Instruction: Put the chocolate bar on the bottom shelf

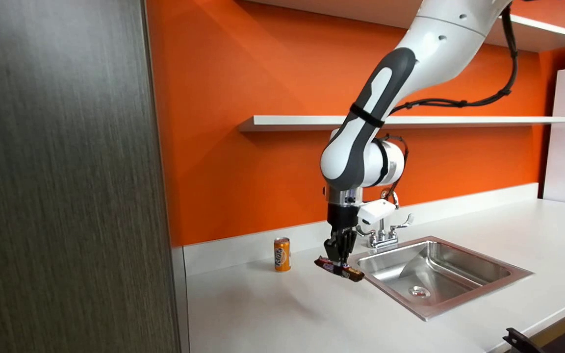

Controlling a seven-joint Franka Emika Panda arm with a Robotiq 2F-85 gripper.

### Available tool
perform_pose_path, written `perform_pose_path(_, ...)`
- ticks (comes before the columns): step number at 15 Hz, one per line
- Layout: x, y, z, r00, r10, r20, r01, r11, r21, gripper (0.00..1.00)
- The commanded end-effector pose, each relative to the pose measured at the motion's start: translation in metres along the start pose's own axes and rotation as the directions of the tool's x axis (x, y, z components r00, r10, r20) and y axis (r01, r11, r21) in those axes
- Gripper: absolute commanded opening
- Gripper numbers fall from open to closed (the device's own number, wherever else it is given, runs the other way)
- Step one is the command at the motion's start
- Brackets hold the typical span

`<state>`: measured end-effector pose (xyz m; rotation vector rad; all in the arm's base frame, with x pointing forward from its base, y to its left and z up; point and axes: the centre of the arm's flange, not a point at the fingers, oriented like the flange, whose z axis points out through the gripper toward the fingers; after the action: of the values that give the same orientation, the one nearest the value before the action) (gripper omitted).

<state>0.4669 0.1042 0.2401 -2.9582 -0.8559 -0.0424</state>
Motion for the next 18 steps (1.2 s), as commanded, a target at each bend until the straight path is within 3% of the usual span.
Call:
perform_pose_path(1,-0.040,-0.017,-0.066,0.995,0.094,-0.030,-0.094,0.995,-0.014,0.04)
perform_pose_path(10,-0.058,-0.037,-0.245,0.963,0.177,-0.202,-0.193,0.979,-0.061,0.04)
perform_pose_path(18,-0.049,-0.052,-0.369,0.899,0.263,-0.349,-0.300,0.952,-0.055,0.04)
